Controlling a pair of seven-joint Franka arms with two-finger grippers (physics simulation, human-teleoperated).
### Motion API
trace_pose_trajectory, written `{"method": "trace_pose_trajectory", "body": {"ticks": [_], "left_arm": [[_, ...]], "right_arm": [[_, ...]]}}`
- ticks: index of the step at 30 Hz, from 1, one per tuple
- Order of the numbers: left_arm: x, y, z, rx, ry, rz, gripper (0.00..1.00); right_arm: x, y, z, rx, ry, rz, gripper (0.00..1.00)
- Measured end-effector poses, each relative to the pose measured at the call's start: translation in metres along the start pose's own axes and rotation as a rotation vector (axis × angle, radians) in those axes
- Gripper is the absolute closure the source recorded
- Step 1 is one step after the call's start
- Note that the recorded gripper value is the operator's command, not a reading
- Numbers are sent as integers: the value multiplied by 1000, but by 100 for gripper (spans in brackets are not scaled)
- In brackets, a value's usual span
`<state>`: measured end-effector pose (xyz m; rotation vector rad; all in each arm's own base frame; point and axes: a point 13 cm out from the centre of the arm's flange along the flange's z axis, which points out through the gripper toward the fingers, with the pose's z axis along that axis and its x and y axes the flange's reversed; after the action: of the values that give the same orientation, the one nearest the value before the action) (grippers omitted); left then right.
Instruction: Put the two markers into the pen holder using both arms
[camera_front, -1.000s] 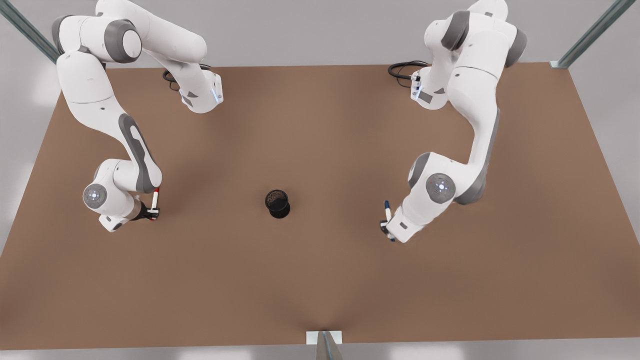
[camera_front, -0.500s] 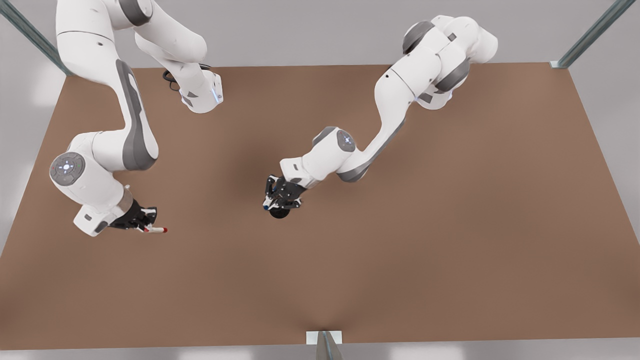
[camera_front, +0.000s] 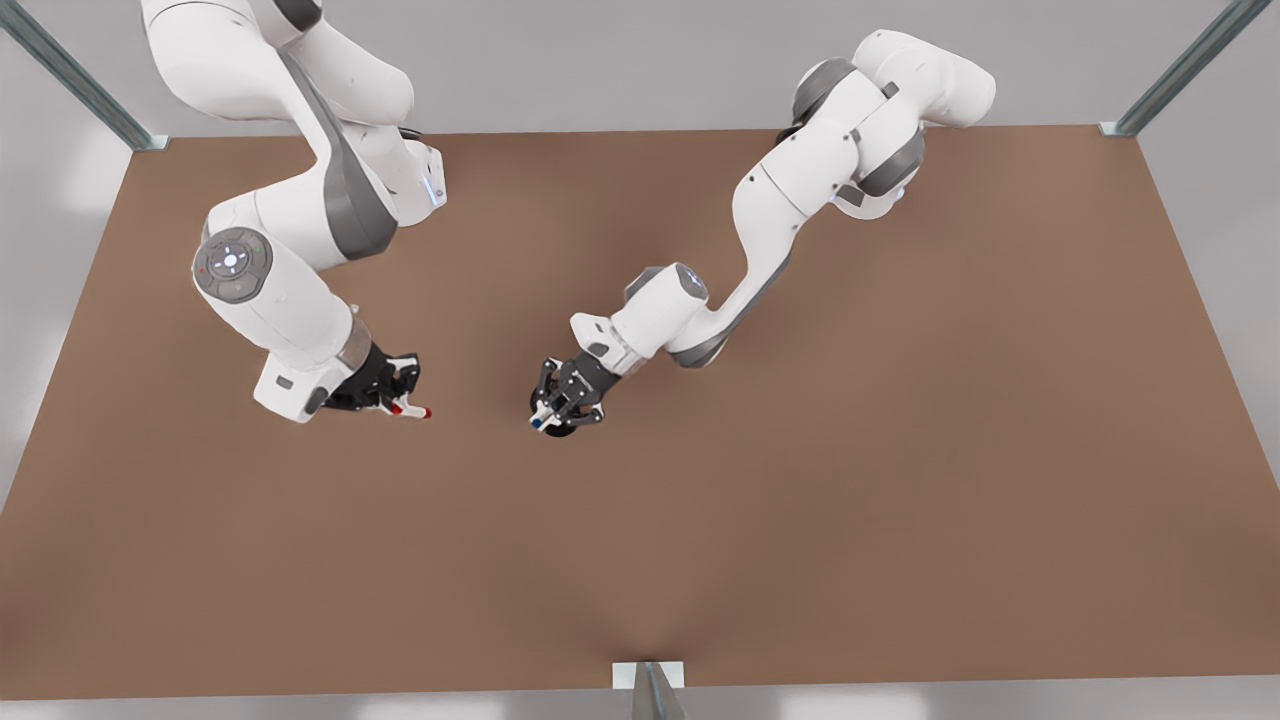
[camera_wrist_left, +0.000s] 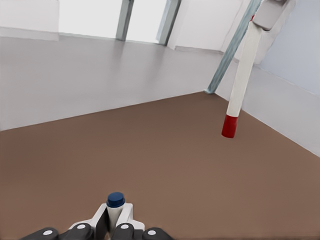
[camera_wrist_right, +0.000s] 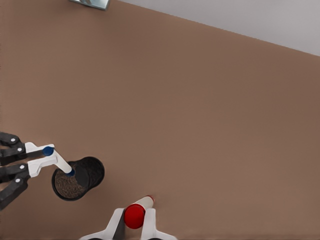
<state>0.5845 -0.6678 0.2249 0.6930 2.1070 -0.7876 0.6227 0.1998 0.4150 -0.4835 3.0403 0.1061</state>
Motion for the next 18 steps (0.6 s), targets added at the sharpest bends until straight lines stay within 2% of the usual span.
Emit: {"method": "trace_pose_trajectory", "body": {"ticks": [4,5,6,10,14,16,18], "left_arm": [[16,-19,2,13,-4,43,79],[18,-22,2,15,-6,52,25],[19,-27,1,19,-11,61,0],[16,-11,-8,4,-16,92,0],[5,121,-61,-37,-4,67,0],[-39,181,-102,-43,-27,52,0],[-134,245,-151,-86,-51,46,0]], "right_arm": [[-7,36,-4,-14,-19,-12,79],[-10,43,-5,-20,-27,-10,79],[-11,48,-6,-23,-31,-7,79],[-15,68,-4,-33,-42,7,79],[-18,76,-3,-40,-51,32,79],[-19,97,6,-51,-49,20,79],[-18,122,27,-64,-32,0,79]]}}
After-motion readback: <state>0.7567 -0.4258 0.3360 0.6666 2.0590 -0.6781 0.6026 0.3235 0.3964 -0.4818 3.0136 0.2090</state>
